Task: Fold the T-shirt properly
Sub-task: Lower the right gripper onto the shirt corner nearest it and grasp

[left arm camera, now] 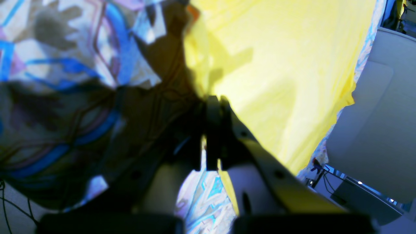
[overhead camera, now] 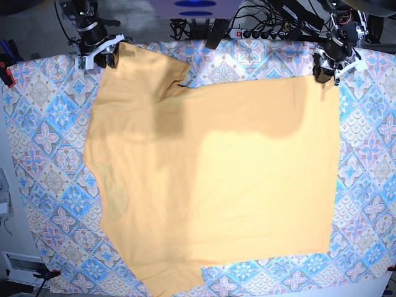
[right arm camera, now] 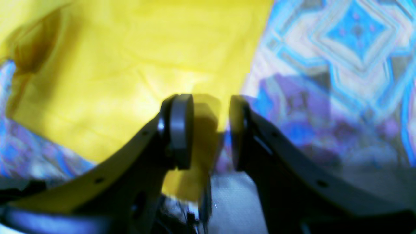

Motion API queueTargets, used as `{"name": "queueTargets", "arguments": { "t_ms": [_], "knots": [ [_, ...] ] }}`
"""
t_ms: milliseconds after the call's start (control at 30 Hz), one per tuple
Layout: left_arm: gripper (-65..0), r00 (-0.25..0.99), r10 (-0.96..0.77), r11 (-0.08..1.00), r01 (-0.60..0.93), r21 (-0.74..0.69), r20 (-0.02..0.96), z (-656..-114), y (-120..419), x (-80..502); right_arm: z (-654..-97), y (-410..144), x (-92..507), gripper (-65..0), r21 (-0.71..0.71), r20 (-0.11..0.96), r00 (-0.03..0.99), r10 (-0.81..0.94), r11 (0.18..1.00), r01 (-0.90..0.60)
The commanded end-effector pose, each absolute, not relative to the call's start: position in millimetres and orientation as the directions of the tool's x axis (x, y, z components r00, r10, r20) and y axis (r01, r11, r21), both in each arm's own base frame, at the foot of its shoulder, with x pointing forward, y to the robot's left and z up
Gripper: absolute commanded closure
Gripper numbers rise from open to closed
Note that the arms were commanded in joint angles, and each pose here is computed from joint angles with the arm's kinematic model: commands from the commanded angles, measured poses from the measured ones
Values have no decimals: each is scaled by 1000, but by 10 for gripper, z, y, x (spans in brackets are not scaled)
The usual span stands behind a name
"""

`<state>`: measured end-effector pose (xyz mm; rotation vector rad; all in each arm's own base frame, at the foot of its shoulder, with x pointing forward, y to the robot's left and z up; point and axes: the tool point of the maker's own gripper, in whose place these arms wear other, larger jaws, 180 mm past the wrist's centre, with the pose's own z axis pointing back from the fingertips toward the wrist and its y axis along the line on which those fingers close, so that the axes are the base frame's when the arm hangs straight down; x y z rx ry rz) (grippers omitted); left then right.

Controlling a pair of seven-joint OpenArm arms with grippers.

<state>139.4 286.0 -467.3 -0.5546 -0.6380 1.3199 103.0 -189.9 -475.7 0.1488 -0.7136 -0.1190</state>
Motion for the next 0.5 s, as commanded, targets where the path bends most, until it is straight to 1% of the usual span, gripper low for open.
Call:
{"name": "queueTargets", "arguments": {
  "t_ms": [0, 233, 467],
  "knots": [
    [0, 132, 983, 183, -684, -706, 127, -4607, 2918, 1428, -4731, -1895, 1013, -188, 181, 647, 746, -157, 982, 50],
    [0, 132, 983, 184, -675, -714, 128, -4591, 2912, 1485, -4740, -1861, 998, -188, 187, 642, 750, -156, 981, 45],
    [0, 132, 983, 184, -675, -714, 128, -4591, 2912, 1485, -4757, -1620, 943, -184, 228, 626, 765, -149, 974, 3]
  ]
}}
